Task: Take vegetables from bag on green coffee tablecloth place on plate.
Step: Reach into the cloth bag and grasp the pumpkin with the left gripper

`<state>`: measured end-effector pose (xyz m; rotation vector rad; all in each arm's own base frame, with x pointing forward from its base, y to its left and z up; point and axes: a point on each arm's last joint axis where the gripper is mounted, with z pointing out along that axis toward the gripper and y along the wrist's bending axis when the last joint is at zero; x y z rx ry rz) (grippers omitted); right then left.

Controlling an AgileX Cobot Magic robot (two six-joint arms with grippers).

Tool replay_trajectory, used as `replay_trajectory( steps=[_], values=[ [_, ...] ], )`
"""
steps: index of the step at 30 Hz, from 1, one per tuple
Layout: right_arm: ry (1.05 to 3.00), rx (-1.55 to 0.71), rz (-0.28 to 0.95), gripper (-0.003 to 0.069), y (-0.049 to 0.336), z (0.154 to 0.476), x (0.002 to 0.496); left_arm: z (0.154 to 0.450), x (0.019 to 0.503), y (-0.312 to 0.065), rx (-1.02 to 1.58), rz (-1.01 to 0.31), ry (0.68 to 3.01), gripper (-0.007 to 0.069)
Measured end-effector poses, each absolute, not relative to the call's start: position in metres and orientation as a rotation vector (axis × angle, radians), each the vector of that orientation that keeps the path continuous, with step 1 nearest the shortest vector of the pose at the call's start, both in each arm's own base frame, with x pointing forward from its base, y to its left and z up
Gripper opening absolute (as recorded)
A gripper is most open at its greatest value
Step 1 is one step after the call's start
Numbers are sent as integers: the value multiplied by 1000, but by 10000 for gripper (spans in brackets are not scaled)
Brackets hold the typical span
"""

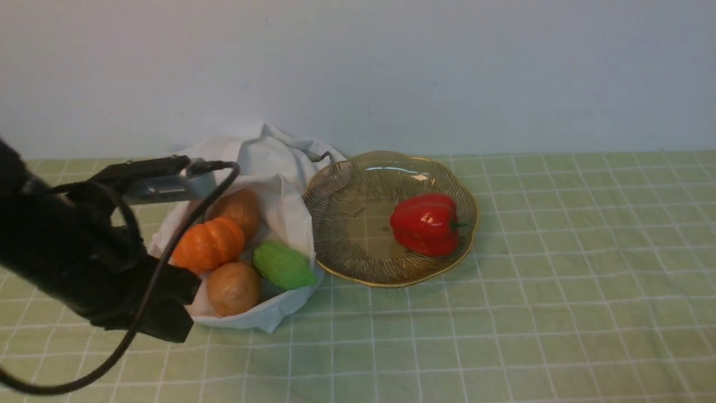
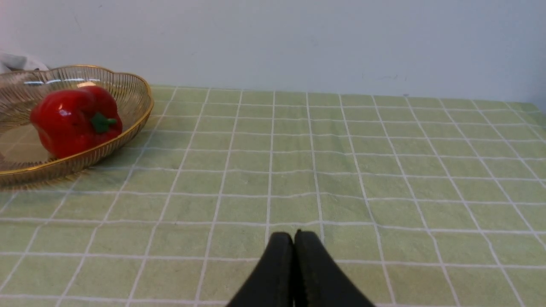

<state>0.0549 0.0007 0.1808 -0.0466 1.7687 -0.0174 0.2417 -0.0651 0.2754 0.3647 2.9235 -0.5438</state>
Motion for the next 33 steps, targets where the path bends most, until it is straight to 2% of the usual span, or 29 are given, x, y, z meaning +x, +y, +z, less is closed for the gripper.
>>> replay_trajectory(
  steps=[1, 2, 5, 6, 7, 10, 11, 15, 16, 19, 20, 21, 25, 28, 33],
  values=[
    [1769, -47, -17, -15, 1, 181, 55, 276, 254, -72, 408, -472, 2928, -5],
    [1769, -47, -17, -15, 1, 181, 55, 275, 254, -74, 409, -474, 2934, -5],
    [1769, -47, -17, -15, 1, 181, 55, 279, 281, -96, 512, -229, 2886, -5],
    [1769, -47, -17, -15, 1, 181, 55, 279, 282, -97, 516, -217, 2883, -5],
    [1769, -47, -17, -15, 1, 181, 55, 278, 291, -104, 539, -134, 2865, -4],
    [1769, -47, -17, -15, 1, 181, 55, 272, 304, -113, 570, -9, 2842, 9],
    [1769, -47, -17, -15, 1, 181, 55, 270, 308, -117, 588, 32, 2831, 21],
    [1769, -47, -17, -15, 1, 181, 55, 259, 326, -129, 675, 221, 2784, 169],
    [1769, -47, -17, -15, 1, 181, 55, 257, 329, -130, 689, 245, 2772, 220],
    [1769, -47, -17, -15, 1, 181, 55, 251, 334, -130, 709, 279, 2761, 291],
    [1769, -47, -17, -15, 1, 181, 55, 242, 339, -131, 733, 311, 2758, 382],
    [1769, -47, -17, -15, 1, 181, 55, 241, 340, -131, 735, 313, 2757, 390],
    [1769, -47, -17, -15, 1, 181, 55, 221, 351, -132, 793, 385, 2745, 526],
    [1769, -47, -17, -15, 1, 181, 55, 213, 355, -131, 820, 432, 2738, 555],
    [1769, -47, -17, -15, 1, 181, 55, 213, 361, -131, 800, 471, 2706, 562]
  ],
)
